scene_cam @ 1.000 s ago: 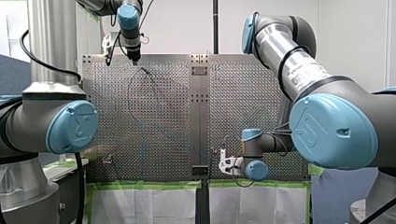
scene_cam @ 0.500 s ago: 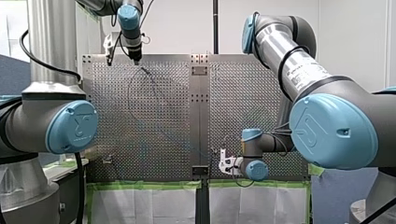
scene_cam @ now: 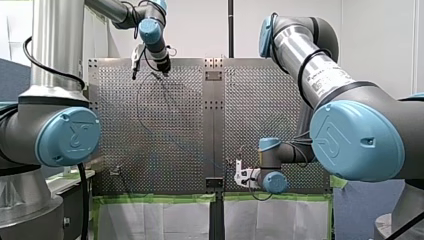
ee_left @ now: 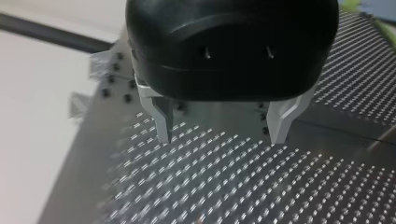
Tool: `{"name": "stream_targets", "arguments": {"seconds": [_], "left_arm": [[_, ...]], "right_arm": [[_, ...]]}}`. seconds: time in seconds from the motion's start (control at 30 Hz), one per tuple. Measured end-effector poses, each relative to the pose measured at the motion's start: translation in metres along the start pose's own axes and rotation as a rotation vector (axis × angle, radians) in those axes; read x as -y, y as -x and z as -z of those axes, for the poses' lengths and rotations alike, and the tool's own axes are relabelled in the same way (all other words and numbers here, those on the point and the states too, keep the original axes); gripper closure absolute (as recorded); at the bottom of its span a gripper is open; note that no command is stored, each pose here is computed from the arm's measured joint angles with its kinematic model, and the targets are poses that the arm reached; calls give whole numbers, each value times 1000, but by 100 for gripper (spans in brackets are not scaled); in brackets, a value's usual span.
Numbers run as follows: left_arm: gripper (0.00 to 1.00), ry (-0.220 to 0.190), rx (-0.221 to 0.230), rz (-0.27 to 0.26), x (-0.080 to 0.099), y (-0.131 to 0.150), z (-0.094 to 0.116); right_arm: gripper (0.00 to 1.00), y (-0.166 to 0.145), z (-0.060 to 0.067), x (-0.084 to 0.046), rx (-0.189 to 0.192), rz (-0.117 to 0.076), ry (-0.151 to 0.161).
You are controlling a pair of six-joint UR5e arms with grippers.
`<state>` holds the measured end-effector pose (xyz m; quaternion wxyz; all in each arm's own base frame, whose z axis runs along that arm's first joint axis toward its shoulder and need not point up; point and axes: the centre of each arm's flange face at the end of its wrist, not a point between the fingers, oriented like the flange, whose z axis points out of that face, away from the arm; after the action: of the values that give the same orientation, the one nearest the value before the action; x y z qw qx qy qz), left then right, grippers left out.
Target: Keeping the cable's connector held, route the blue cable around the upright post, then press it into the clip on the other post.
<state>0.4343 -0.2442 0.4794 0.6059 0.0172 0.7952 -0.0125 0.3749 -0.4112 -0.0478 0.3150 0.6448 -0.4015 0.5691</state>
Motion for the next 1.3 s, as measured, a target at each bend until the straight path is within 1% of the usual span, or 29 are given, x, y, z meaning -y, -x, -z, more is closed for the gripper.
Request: {"name": "stream_targets", "arguments": {"seconds": [0.23, 0.4, 0.5, 0.63, 0.83, 0.97, 1.1, 1.3], "left_arm": [[0, -47, 2, -87, 37, -25, -19], [0, -62, 5, -133, 52, -40, -33], [0, -59, 7, -162, 57, -51, -44], [0, -32, 14, -206, 60, -65, -62], [0, 26, 55, -251, 54, -66, -78], [0, 58, 73, -275, 52, -71, -90], [0, 87, 84, -285, 51, -80, -105], [0, 142, 113, -280, 38, -84, -124]], "right_arm": [[100, -1, -1, -1, -5, -8, 3], [100, -1, -1, -2, -6, -9, 3], [100, -1, -1, -2, -8, -10, 3], [100, -1, -1, -1, -9, -10, 2], [100, -1, -1, 0, -12, -9, -1], [100, -2, -2, 0, -15, -9, -1], [100, -1, -2, 0, -15, -9, -1], [100, -2, -2, 0, -16, -9, -1]]}}
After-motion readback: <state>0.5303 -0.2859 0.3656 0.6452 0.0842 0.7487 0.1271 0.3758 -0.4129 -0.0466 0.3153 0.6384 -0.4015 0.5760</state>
